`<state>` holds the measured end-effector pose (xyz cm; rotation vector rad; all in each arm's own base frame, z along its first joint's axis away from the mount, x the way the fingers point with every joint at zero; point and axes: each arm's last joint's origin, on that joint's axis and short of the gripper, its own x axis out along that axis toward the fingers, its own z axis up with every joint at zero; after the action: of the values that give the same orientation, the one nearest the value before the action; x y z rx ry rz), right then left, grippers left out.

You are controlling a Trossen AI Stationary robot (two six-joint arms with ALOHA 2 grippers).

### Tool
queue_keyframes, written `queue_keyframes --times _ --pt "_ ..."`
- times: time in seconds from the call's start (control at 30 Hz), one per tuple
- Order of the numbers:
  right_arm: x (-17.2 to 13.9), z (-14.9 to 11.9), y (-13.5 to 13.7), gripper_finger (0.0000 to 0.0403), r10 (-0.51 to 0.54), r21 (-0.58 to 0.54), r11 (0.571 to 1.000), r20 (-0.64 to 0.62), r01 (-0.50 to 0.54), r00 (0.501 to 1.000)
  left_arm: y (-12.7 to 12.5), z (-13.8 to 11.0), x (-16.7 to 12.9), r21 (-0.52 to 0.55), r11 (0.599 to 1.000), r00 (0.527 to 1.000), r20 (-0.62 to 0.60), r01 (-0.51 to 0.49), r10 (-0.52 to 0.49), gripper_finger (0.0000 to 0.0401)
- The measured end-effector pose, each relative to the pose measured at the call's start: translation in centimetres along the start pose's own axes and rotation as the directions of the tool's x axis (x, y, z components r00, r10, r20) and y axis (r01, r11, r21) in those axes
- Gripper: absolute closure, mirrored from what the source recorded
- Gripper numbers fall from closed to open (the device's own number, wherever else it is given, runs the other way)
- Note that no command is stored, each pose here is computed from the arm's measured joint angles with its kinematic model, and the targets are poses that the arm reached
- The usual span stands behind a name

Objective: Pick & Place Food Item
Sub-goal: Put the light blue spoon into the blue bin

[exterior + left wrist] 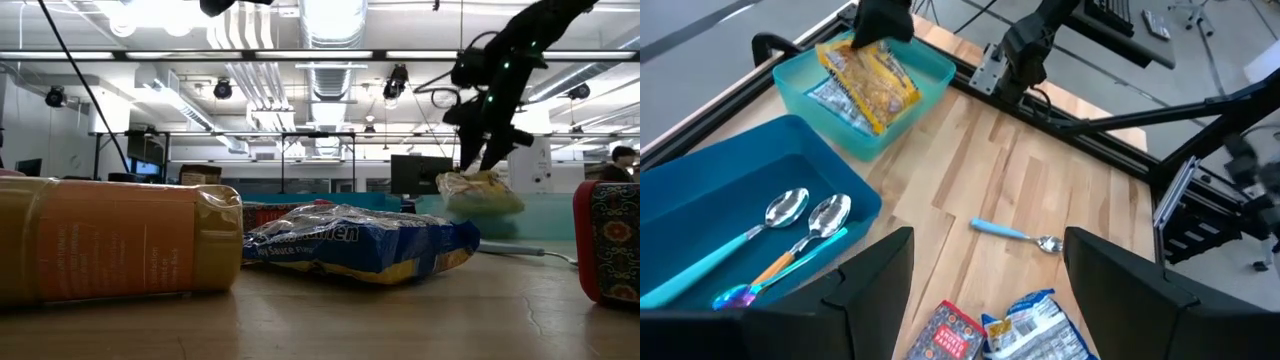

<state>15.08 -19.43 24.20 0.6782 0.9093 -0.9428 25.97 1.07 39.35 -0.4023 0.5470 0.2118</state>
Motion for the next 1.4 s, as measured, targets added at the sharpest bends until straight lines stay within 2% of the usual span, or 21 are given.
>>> queue_keyframes --times 0.1,0.23,0.43,0.6,0.73,0.83,0.93,1.1,1.23,1.4 --pt "-1.9 0.3 -0.1 0.0154 -0.039 0.016 0.999 0.055 0.038 0.998 0.0 -0.1 0.0 -0.011 1.000 1.000 -0.012 -0.005 0.005 0.0138" --pt "-4.2 0.3 -0.1 0.0154 -0.030 0.017 0.999 0.107 0.028 0.994 0.0 -0.1 0.0 -0.015 1.000 1.000 -0.011 -0.005 0.005 0.0138" --pt "-6.9 -1.0 0.6 0.0154 0.131 -0.067 0.990 0.113 -0.124 0.985 0.0 -0.1 0.1 -0.014 1.000 1.000 -0.014 -0.006 0.006 0.0138" --pt "-8.9 -3.5 2.1 0.0154 0.193 -0.234 0.956 0.048 -0.177 0.980 0.2 -0.1 0.4 -0.014 0.998 0.998 0.013 -0.061 0.062 0.0138" --pt "-10.4 -5.7 3.5 0.0154 0.247 -0.251 0.938 -0.005 -0.240 0.969 0.8 -0.9 1.9 -0.044 0.994 0.991 0.084 -0.101 0.104 0.0138" --pt "-11.5 -7.4 4.4 0.0154 0.246 -0.230 0.941 -0.031 -0.247 0.969 0.9 -1.6 3.4 -0.120 0.993 0.989 0.142 -0.013 0.030 0.0138" --pt "-12.4 -9.1 5.3 0.0154 0.237 -0.204 0.949 -0.047 -0.241 0.970 0.9 -2.1 4.5 -0.209 0.973 0.979 0.194 0.100 -0.059 0.0138" --pt "-13.5 -12.0 7.4 0.0154 0.245 -0.212 0.943 -0.077 -0.256 0.966 1.2 -3.0 5.1 -0.331 0.936 0.981 0.182 0.123 -0.064 0.0138" --pt "-13.6 -14.1 9.6 0.0154 0.238 -0.183 0.950 -0.093 -0.251 0.967 1.1 -2.9 5.0 -0.321 0.936 0.981 0.168 0.144 -0.094 0.0138" --pt "-12.2 -16.3 12.7 0.0154 0.159 -0.129 0.976 -0.138 -0.177 0.978 0.8 -2.0 4.2 -0.201 0.967 0.978 0.170 0.157 -0.123 0.0138"
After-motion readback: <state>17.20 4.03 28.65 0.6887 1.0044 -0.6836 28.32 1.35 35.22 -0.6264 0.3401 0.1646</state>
